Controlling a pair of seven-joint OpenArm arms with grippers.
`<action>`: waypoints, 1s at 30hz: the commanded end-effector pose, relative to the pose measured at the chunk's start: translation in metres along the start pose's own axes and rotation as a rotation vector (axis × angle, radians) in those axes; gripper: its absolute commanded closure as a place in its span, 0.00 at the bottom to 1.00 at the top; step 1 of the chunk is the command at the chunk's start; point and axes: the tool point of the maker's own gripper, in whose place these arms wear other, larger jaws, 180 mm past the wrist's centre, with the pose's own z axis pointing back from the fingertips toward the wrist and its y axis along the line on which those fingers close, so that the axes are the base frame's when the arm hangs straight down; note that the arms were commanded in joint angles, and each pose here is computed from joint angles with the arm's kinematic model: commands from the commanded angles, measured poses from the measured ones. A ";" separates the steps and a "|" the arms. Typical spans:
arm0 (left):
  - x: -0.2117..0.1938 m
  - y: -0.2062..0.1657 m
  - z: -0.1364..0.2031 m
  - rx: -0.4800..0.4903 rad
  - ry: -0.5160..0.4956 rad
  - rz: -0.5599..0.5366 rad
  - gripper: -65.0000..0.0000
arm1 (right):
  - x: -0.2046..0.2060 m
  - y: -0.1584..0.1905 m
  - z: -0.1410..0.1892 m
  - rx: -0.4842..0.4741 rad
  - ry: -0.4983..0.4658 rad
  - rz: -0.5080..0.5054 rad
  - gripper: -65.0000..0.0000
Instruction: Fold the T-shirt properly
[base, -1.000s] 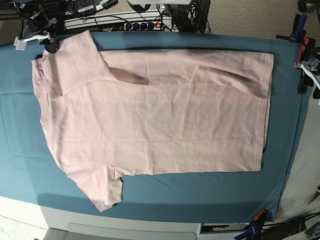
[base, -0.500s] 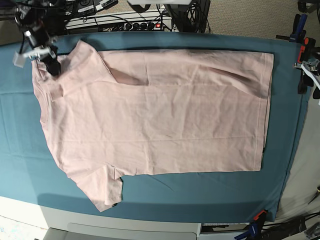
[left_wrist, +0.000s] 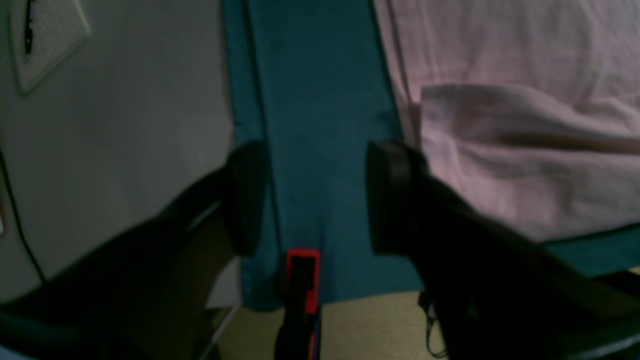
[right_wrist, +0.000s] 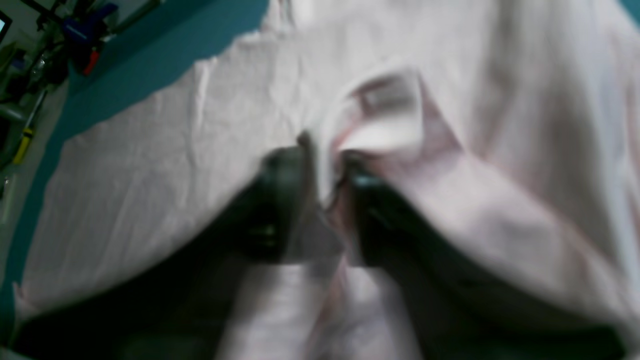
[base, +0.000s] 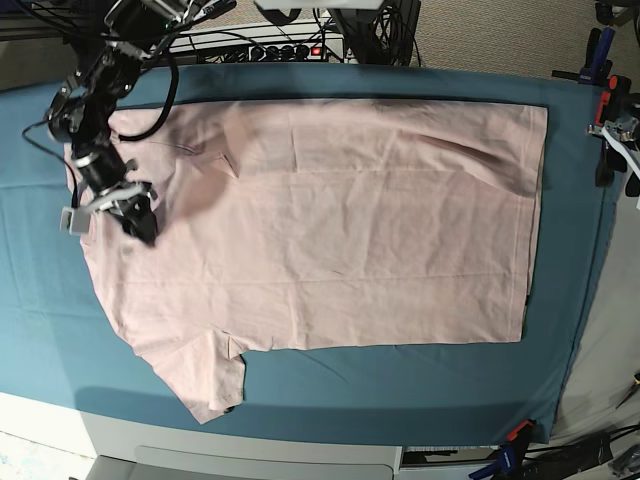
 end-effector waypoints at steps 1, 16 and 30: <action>0.010 0.003 0.004 0.008 -0.028 -0.022 0.51 | 0.022 0.002 0.000 0.009 -0.064 0.027 0.51; -0.014 -0.002 0.007 -0.008 0.038 -0.018 0.51 | 0.040 -0.088 0.111 -0.313 -0.109 -0.067 0.44; -0.010 -0.014 0.006 -0.068 0.011 -0.017 0.51 | -0.019 -0.176 0.137 -0.339 0.079 -0.427 0.44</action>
